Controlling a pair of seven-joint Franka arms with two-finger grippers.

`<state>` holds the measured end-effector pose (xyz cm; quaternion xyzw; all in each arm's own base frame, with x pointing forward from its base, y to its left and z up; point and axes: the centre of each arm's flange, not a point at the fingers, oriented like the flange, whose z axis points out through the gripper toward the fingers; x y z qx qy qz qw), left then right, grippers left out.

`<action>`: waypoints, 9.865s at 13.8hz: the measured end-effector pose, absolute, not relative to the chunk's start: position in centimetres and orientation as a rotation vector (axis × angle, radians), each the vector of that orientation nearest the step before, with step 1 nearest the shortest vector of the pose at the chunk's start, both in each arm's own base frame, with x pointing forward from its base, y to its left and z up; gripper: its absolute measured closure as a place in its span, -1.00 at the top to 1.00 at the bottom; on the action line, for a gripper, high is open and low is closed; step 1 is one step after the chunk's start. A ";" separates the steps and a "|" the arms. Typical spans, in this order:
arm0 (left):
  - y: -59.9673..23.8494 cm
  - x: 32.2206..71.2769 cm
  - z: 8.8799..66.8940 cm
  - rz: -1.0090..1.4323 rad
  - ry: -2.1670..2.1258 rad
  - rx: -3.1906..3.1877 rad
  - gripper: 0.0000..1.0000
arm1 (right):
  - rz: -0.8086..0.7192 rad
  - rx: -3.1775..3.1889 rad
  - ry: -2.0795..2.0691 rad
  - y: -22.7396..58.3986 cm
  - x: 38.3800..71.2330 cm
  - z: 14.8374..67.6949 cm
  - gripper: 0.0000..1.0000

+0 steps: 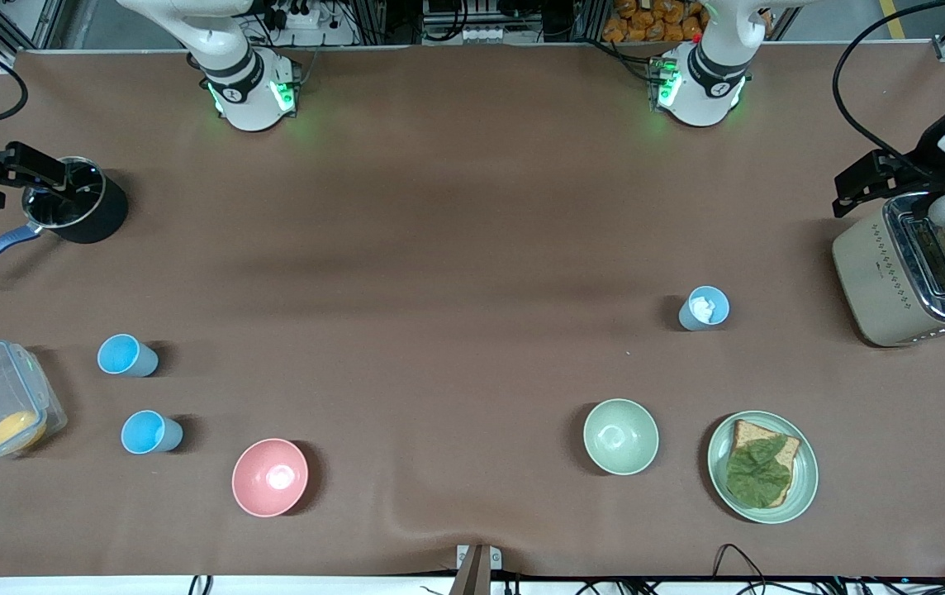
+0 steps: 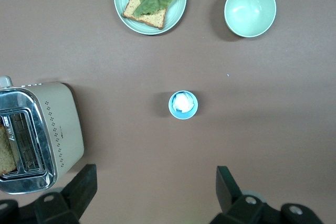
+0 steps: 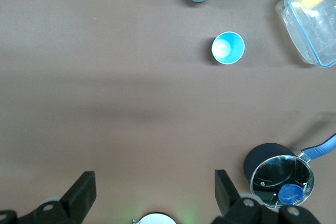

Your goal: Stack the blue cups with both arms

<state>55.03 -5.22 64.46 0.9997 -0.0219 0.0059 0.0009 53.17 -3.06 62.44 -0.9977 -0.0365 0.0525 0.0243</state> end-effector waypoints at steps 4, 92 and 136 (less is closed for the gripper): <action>-5.2 55.0 64.4 0.010 -0.069 3.139 1.00 | 0.163 -3.087 -0.113 -3.1 53.2 62.4 1.00; -43.6 52.8 44.9 0.252 0.052 2.953 0.89 | 0.524 -3.025 0.007 19.3 61.6 40.5 -0.93; -27.3 56.6 59.5 -0.004 -0.153 3.076 1.00 | 0.262 -3.073 0.408 50.1 45.7 29.3 -0.21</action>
